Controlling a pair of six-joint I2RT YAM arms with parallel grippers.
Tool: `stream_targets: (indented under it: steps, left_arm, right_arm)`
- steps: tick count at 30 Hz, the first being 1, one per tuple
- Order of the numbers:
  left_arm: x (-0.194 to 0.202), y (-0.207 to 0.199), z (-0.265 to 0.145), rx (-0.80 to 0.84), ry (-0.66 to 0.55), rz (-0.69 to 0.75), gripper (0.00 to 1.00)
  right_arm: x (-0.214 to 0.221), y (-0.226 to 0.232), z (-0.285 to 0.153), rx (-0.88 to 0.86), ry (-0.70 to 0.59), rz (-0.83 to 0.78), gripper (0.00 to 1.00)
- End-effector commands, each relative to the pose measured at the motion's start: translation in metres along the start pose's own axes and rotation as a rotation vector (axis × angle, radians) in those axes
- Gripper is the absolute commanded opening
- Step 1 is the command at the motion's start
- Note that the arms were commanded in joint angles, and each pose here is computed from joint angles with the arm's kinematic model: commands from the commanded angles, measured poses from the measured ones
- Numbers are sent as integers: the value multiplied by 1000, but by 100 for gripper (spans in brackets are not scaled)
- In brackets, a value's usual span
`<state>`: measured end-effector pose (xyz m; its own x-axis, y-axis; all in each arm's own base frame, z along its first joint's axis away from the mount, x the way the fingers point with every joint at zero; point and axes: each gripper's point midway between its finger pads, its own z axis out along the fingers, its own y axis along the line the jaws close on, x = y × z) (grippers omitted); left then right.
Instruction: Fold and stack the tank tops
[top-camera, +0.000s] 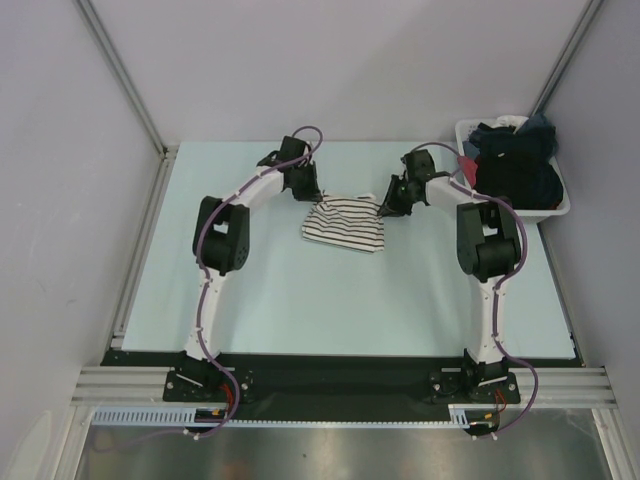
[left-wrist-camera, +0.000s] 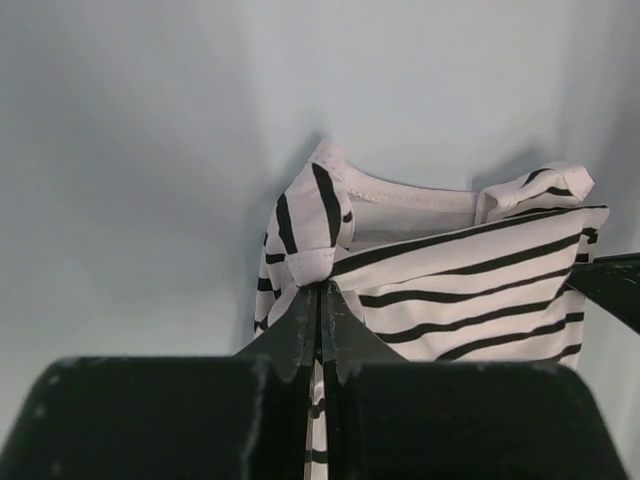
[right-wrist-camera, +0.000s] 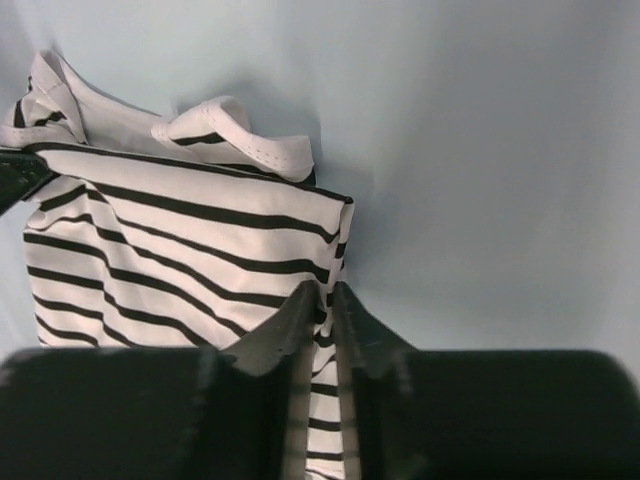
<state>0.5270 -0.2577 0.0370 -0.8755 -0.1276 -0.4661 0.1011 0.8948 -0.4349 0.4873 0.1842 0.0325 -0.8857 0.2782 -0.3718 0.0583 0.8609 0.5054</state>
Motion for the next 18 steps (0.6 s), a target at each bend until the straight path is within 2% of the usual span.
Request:
stream_targets:
  steps: [1, 2, 6, 8, 9, 10, 11, 12, 13, 14, 15, 16, 18]
  left_arm:
    - [-21, 6, -5, 30, -40, -38, 2]
    - [-24, 7, -6, 38, -47, -43, 1]
    - [-36, 16, -12, 67, -75, -50, 7]
    - [-42, 24, -15, 61, -92, -53, 18]
    - [-44, 26, -18, 57, -99, -53, 31]
    - [-42, 32, -19, 44, -99, -61, 35]
    - [-42, 30, -19, 50, -106, -55, 40]
    - [-40, 32, -21, 42, -104, -54, 57]
    - [-41, 34, -23, 34, -113, -54, 65]
    - [-40, 33, -24, 33, -113, -50, 71]
    - [-37, 33, -29, 31, -114, -50, 81]
    - [-38, 31, -32, 39, -125, -41, 84]
    - [-33, 29, -45, 45, -135, -36, 98]
  right_arm:
    - [-14, 2, 2, -2, -31, -6, 14]
    - [-14, 0, 4, 6, -32, -4, 8]
    - [-11, -6, 9, 25, -23, 1, 0]
    - [-10, -6, 10, 28, -21, 1, 1]
    - [-11, -7, 10, 29, -25, 1, 2]
    - [-11, -7, 10, 29, -25, 1, 3]
    - [-12, -5, 9, 26, -28, -1, 10]
    - [-12, -6, 9, 25, -30, -1, 16]
    - [-12, -5, 7, 23, -30, 0, 22]
    - [-14, -4, 6, 20, -37, -2, 34]
    - [-16, -1, 4, 16, -46, -5, 39]
    - [-17, 0, -2, 17, -59, -7, 46]
    - [-21, 3, -9, 13, -81, -12, 51]
